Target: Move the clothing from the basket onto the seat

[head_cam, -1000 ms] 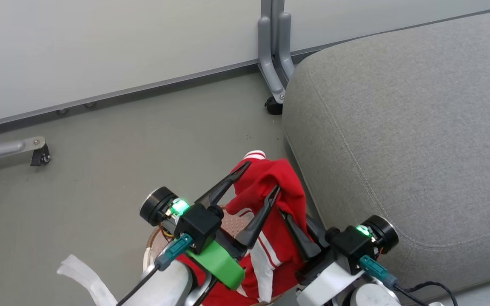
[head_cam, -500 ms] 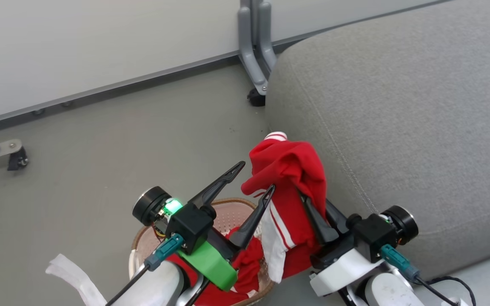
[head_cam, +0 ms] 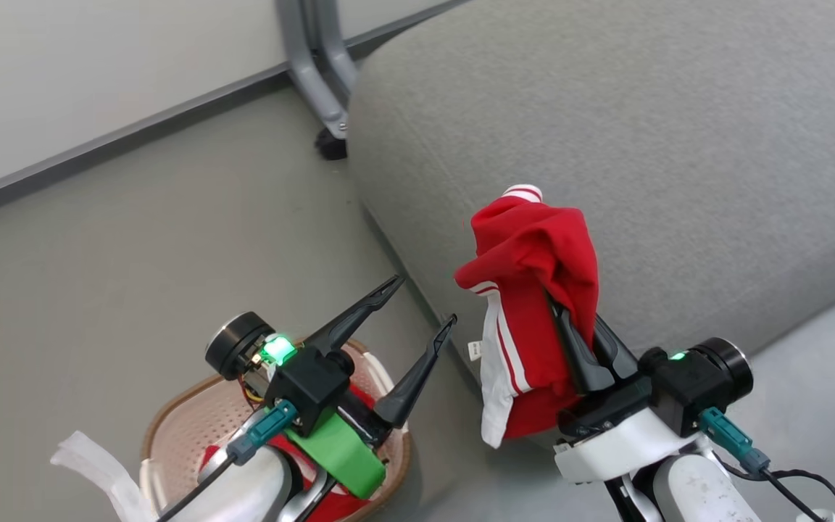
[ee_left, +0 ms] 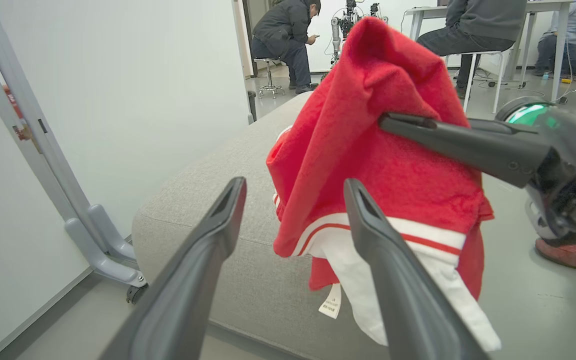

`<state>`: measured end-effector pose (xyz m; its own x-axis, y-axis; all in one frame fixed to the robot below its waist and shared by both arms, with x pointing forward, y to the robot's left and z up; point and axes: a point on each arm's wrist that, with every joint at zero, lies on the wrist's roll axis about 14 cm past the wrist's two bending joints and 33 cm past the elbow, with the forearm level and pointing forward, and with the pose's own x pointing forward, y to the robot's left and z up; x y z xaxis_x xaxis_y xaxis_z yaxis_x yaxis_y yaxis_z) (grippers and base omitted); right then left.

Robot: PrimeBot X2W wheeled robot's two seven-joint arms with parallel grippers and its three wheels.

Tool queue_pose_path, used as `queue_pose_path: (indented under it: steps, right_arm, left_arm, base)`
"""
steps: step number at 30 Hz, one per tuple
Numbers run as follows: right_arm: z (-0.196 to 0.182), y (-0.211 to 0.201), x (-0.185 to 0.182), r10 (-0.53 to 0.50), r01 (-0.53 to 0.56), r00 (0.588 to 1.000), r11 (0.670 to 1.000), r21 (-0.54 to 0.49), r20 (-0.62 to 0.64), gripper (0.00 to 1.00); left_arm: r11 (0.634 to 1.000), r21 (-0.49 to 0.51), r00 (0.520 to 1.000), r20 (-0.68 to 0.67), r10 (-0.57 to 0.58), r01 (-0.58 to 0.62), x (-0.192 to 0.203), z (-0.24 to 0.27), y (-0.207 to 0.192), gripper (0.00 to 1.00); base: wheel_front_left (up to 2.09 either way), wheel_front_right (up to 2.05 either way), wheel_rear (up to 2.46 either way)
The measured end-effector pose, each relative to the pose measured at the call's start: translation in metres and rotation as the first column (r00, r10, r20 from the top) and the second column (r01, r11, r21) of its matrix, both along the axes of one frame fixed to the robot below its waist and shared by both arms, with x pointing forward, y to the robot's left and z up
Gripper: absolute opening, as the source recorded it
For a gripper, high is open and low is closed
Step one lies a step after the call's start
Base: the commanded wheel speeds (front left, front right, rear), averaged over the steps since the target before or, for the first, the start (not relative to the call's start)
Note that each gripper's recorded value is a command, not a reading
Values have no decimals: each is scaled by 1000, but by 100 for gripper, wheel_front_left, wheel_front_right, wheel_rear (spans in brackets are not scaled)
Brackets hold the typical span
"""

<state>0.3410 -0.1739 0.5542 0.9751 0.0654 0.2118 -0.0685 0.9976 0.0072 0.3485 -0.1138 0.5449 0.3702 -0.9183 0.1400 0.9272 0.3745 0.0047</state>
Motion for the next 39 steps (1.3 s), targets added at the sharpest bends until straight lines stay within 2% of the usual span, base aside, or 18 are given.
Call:
queue_pose_path:
  steps: [4, 5, 9, 21, 24, 29, 35, 39]
  right_arm:
    - [2, -18, -10, -64, 64, 998, 998, 11, 0, 0]
    - [2, -31, -17, -112, 112, 994, 994, 8, -1, 0]
    - [0, -52, -28, -191, 191, 981, 981, 6, -16, 0]
    - [-4, -77, -25, -273, 273, 961, 962, -3, -47, 0]
    - [13, -87, -11, -283, 283, 959, 959, -2, 7, 0]
    - [57, -125, 33, -332, 339, 931, 940, -25, 155, 0]
    - [58, -160, 94, -377, 401, 909, 908, -120, 178, 0]
    - [51, -168, 142, -375, 407, 909, 893, -194, 180, 0]
  left_arm:
    - [997, 5, 997, -8, -71, 71, -6, -4, -16, 100]
    - [993, 5, 993, -16, -120, 120, -14, -6, -27, 100]
    - [980, 3, 980, -30, -199, 199, -23, -10, -44, 100]
    - [959, 9, 954, -100, -283, 285, -19, -40, -49, 100]
    - [959, 26, 955, -104, -279, 283, -11, -49, -43, 100]
    - [962, 30, 960, -91, -266, 270, 13, -64, -26, 100]
    - [967, 7, 961, -119, -251, 253, 34, -84, -11, 100]
    - [973, 11, 966, -124, -227, 230, 49, -103, 1, 100]
  base:
    - [0, 0, 0]
    - [0, 0, 0]
    - [0, 0, 0]
    - [0, 0, 0]
    - [0, 0, 0]
    - [0, 0, 0]
    - [0, 0, 0]
    - [0, 0, 0]
